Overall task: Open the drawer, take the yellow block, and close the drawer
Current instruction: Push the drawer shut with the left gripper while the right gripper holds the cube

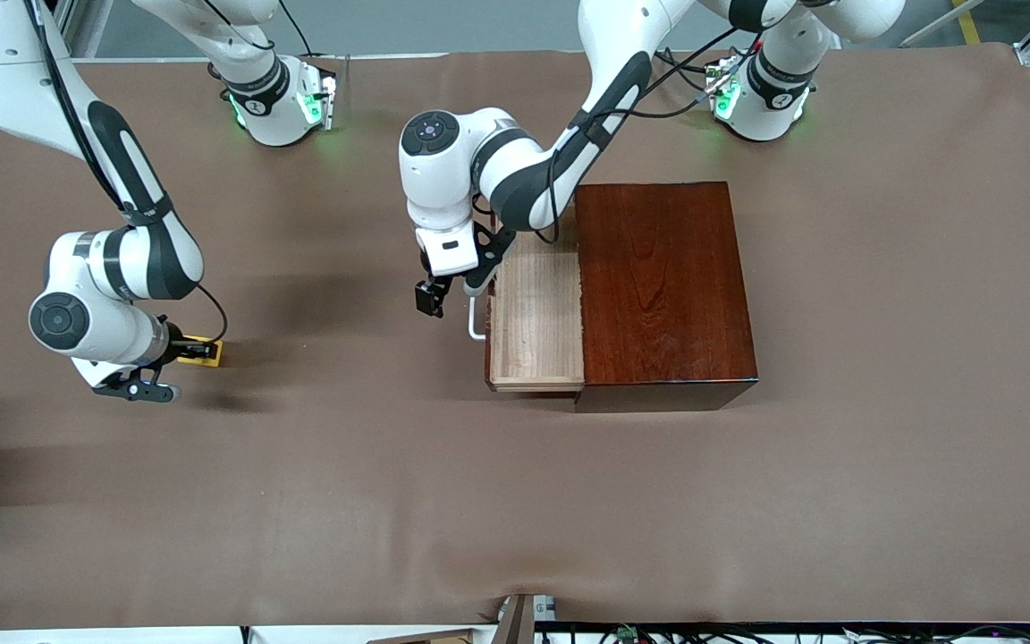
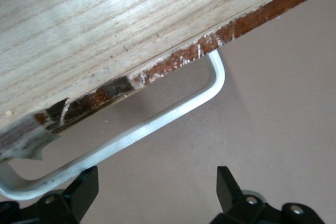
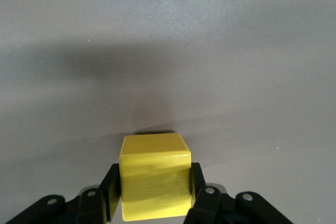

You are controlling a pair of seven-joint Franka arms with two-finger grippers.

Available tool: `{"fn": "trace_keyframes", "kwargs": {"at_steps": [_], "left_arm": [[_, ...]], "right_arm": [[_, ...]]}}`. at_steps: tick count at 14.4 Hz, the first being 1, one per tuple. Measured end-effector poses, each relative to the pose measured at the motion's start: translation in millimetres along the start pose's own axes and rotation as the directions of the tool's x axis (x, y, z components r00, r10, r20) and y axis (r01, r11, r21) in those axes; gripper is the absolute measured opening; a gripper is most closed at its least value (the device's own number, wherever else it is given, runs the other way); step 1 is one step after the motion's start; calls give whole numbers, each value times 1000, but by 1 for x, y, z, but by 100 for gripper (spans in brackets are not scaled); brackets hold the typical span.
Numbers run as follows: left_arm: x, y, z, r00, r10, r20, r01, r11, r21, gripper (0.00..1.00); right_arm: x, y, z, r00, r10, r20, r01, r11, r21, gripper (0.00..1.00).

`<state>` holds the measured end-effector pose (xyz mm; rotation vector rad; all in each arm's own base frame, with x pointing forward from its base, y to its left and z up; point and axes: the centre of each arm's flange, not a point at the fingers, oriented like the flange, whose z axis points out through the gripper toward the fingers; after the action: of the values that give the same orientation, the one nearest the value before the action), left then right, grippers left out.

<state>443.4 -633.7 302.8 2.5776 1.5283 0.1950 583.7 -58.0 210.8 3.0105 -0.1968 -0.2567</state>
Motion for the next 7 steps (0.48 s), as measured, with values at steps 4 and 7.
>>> {"fn": "trace_keyframes", "kwargs": {"at_steps": [4, 7], "left_arm": [[4, 2, -6, 1000, -9, -25, 9, 999, 33, 100], [26, 1, 1, 996, -25, -88, 34, 994, 106, 100]], "right_arm": [[1, 6, 6, 1000, 7, -8, -7, 1000, 7, 56], [1, 4, 8, 1000, 4, -7, -4, 1000, 8, 81]]}}
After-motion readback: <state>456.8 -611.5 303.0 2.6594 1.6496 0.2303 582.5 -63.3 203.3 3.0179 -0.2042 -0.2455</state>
